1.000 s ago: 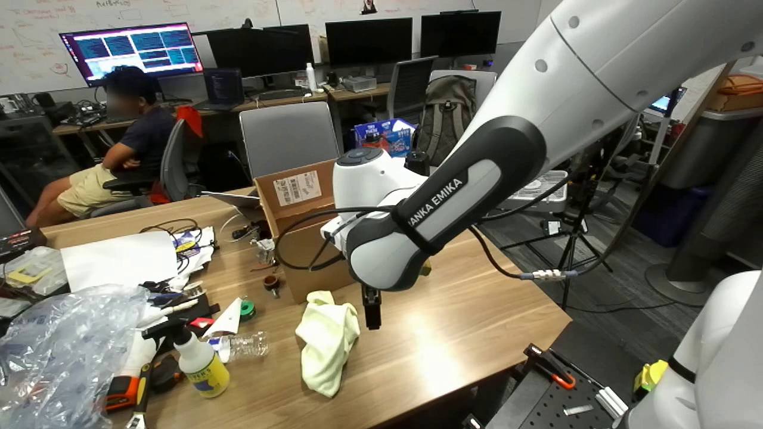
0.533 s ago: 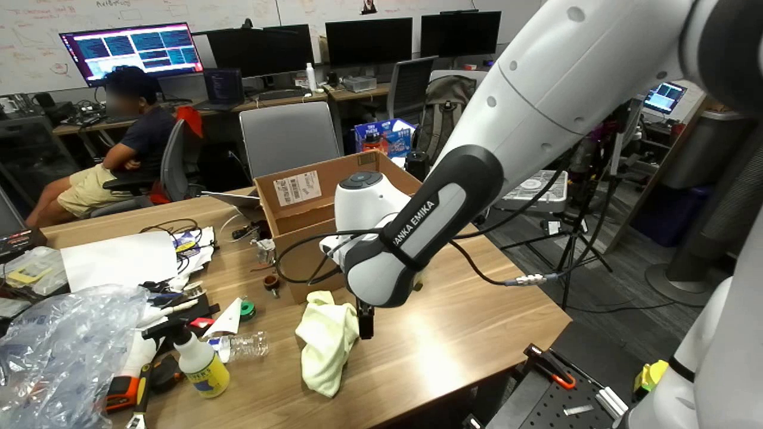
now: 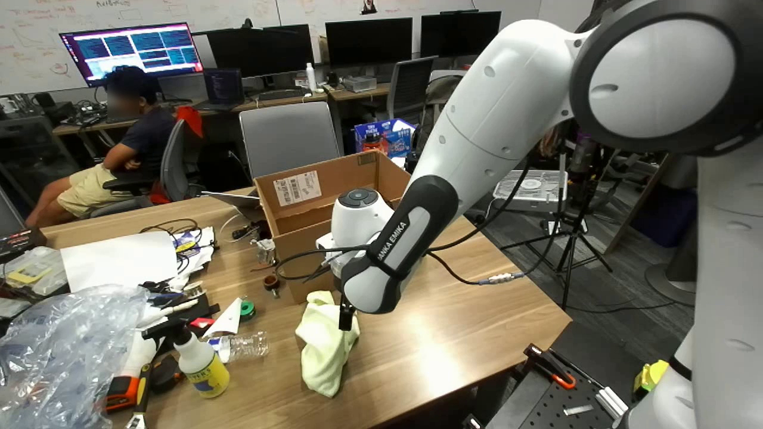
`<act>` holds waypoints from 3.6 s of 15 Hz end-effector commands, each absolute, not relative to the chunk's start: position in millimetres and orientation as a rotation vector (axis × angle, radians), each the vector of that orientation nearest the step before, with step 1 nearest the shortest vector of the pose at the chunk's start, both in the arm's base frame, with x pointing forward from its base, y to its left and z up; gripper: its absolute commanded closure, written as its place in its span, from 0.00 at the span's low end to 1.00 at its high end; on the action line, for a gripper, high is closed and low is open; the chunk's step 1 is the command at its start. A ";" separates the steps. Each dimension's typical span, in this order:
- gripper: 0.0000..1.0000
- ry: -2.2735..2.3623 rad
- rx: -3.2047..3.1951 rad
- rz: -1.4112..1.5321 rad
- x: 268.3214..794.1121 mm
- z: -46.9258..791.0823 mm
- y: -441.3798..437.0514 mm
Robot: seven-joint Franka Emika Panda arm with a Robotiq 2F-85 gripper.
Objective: Pick up the clothes from the table and put them in the box
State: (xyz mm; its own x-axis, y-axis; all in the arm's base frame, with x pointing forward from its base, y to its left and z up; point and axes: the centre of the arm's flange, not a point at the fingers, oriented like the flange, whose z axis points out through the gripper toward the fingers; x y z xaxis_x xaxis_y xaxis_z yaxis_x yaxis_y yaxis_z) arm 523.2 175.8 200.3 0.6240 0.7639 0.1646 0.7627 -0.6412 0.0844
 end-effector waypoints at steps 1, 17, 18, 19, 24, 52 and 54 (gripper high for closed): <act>0.00 1.262 2.842 0.362 542.8 194.0 190.3; 0.00 1.312 2.840 0.245 527.4 140.4 226.0; 0.00 1.313 2.840 0.232 527.6 135.3 224.7; 0.00 1.312 2.838 0.220 528.1 129.6 223.2; 0.00 1.303 2.842 0.173 530.4 108.0 216.4; 0.97 1.062 2.867 0.311 563.7 150.0 174.6; 0.97 1.010 2.864 0.359 567.7 176.3 166.7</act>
State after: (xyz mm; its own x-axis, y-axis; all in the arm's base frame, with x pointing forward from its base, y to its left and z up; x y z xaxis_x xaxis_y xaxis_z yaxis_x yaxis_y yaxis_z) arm 567.4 175.3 131.6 0.7377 0.6598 0.1435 0.6502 -0.7514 0.1123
